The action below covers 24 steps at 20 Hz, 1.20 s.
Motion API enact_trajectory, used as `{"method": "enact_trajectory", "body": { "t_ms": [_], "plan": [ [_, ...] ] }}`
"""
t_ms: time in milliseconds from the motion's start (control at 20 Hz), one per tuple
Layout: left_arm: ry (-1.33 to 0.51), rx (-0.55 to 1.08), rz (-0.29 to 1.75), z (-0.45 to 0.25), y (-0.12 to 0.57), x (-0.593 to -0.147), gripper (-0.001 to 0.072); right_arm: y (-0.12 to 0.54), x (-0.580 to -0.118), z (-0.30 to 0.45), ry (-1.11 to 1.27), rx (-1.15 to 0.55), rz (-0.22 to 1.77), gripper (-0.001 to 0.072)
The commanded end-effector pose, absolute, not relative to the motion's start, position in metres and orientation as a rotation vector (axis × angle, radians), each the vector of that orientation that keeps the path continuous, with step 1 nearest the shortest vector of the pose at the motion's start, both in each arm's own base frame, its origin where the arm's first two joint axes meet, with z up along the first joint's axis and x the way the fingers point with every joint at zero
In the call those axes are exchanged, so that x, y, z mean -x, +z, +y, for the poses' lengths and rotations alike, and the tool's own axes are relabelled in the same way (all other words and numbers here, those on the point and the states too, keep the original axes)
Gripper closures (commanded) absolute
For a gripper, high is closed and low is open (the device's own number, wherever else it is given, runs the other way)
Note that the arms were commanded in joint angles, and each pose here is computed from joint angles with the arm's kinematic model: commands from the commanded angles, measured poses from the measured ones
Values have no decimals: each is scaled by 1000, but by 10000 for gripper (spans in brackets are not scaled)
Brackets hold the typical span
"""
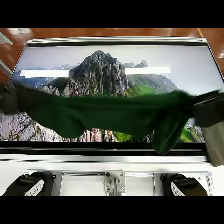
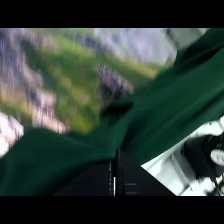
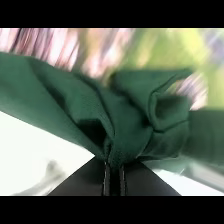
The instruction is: Fold the shirts.
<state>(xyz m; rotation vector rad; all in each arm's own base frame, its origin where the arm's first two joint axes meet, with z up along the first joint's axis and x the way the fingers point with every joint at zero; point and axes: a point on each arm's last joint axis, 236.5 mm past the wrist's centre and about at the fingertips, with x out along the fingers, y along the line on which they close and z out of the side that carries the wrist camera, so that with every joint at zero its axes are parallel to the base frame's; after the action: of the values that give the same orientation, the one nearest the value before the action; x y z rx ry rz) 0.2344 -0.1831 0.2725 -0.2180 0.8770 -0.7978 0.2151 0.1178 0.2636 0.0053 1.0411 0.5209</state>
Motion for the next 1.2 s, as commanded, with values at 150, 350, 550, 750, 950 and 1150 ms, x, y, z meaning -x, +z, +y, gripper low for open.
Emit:
{"method": "enact_trajectory", "body": {
  "t_ms": [150,350,550,750,950,1150],
  "plan": [
    [-658,352,1242,-169,162,-163,674,138,-179,135,539,21,1456,655],
    [-570,426,1178,-168,129,-196,674,83,-231,108,334,106,1428,655],
    [-398,431,1099,-148,84,-267,673,36,-312,121,284,117,1331,655],
    [-353,421,1146,-150,19,-323,673,-11,-387,147,283,61,1188,654],
    [-264,511,1131,-149,-29,-367,672,-5,-425,170,276,-88,1057,626],
    [-263,572,1224,-158,-51,-358,391,-7,-414,180,296,-152,1107,118]
  ]
}}
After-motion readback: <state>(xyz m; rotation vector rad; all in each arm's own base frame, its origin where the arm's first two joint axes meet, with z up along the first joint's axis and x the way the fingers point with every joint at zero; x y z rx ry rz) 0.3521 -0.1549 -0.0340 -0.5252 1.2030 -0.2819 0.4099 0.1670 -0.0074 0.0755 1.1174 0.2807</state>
